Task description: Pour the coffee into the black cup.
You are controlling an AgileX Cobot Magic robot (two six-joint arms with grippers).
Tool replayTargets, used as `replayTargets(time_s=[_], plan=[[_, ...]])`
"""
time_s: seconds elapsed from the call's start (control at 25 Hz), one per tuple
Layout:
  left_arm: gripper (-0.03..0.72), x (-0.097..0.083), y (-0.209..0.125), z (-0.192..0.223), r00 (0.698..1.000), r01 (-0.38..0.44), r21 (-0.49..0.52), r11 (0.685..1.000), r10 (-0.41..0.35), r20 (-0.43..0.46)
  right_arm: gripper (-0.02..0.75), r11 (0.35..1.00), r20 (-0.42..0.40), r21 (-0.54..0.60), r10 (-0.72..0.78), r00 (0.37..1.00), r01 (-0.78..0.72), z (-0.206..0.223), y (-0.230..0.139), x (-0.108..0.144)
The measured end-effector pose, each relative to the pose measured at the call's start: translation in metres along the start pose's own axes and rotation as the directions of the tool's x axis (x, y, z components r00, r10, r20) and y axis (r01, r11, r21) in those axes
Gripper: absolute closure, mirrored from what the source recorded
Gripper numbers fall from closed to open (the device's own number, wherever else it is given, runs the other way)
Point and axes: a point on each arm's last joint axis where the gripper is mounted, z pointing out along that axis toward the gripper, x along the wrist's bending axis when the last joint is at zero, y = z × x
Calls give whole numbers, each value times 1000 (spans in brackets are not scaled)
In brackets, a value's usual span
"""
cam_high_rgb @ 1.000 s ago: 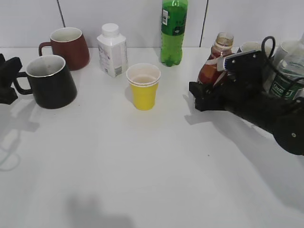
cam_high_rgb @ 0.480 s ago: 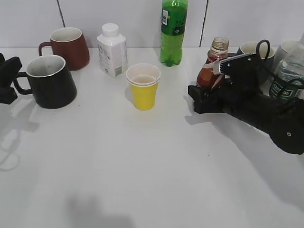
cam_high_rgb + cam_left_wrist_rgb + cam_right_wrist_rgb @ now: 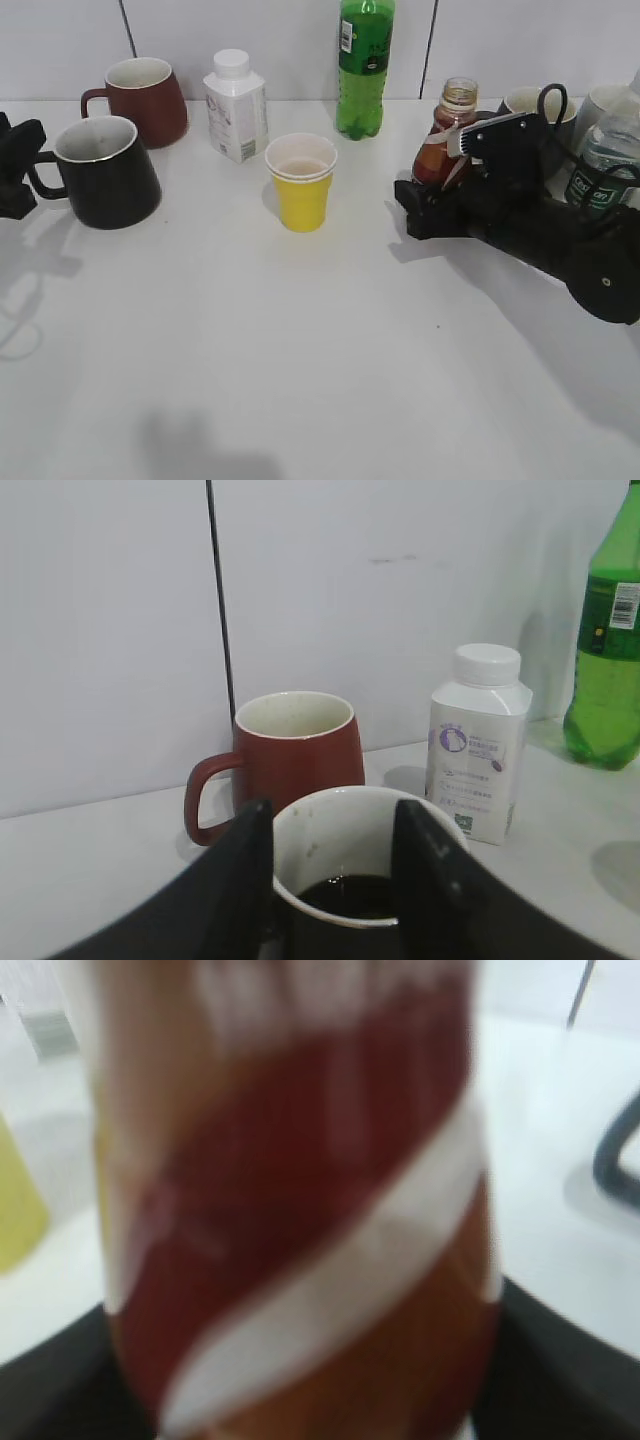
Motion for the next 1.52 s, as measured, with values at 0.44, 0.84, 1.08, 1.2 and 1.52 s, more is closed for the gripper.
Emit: replayTargets(time_s=[0.44, 0.84, 1.08, 1.2, 1.52], plan=[[379, -3, 0, 0, 1000, -9, 3, 1000, 9, 29, 96, 998, 8, 63, 17, 1000, -17, -23, -4, 3], [379, -15, 1, 13, 996, 91, 218, 972, -93, -2, 101, 985, 38, 174, 9, 999, -16, -51, 8, 3], [379, -24, 4, 14, 971, 240, 431, 870, -214, -108, 126, 962, 66, 274, -9, 998, -9, -72, 26, 3], [379, -28, 11, 13, 958, 285, 549, 785, -215, -190, 139, 946, 87, 323, -14, 996, -15, -81, 40, 2], [379, -52, 69, 2, 943, 331, 658, 676, -213, -256, 146, 892, 175, 436, 46, 984, -119, -105, 105, -1]])
